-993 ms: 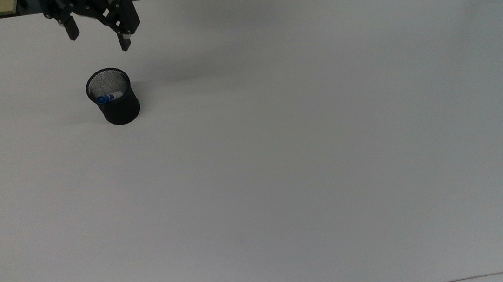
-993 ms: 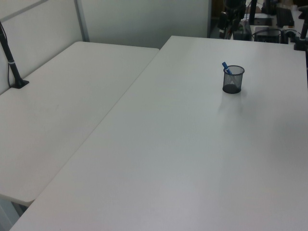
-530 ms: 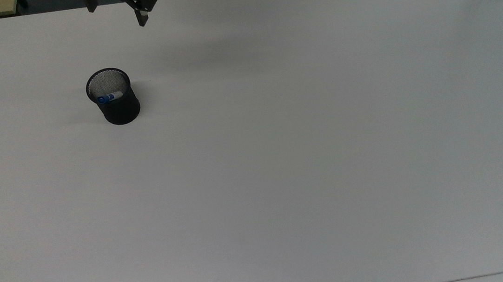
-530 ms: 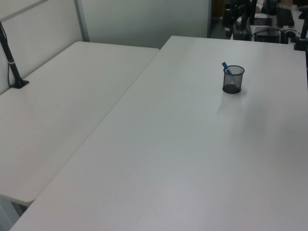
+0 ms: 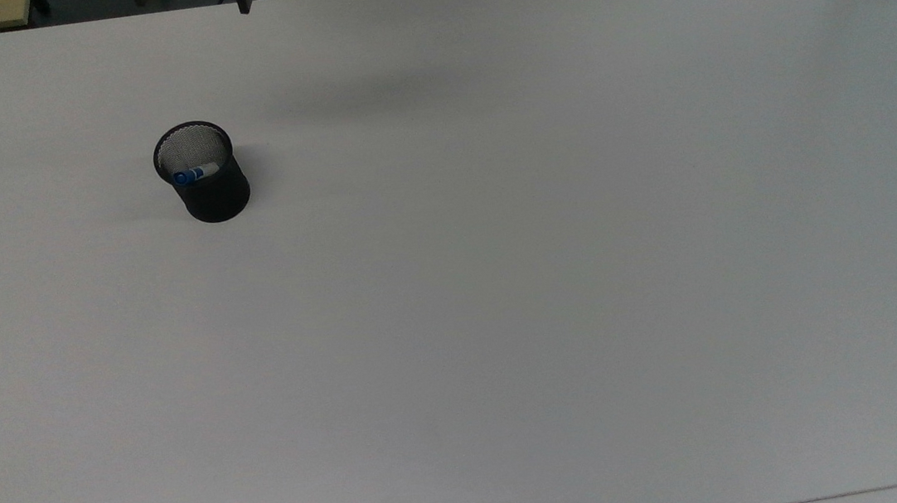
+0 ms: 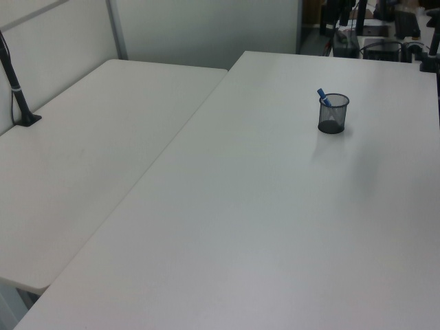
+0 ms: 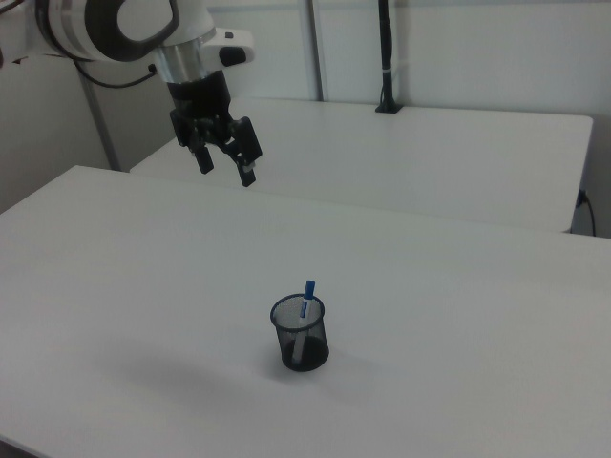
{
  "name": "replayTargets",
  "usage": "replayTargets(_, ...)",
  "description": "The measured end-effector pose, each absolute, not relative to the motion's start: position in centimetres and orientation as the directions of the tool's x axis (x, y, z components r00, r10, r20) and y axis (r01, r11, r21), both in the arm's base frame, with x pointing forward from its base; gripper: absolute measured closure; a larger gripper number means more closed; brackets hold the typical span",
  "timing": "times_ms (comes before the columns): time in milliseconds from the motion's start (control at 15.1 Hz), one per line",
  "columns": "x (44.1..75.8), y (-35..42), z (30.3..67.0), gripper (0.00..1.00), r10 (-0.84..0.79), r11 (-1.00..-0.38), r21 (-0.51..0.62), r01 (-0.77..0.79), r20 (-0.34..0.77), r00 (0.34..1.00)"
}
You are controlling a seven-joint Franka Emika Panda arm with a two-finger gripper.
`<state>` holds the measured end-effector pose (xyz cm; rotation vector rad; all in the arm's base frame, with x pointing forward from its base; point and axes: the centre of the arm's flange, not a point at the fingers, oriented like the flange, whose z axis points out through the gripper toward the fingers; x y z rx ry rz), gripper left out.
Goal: Insert the marker
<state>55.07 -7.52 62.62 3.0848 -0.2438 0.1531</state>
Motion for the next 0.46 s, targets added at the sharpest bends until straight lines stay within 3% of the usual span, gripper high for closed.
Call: replayTargets(464,55.4,-5.6,62.4,0.00,-0.195,-0.980,0.028,-0.198,0.100,0.976)
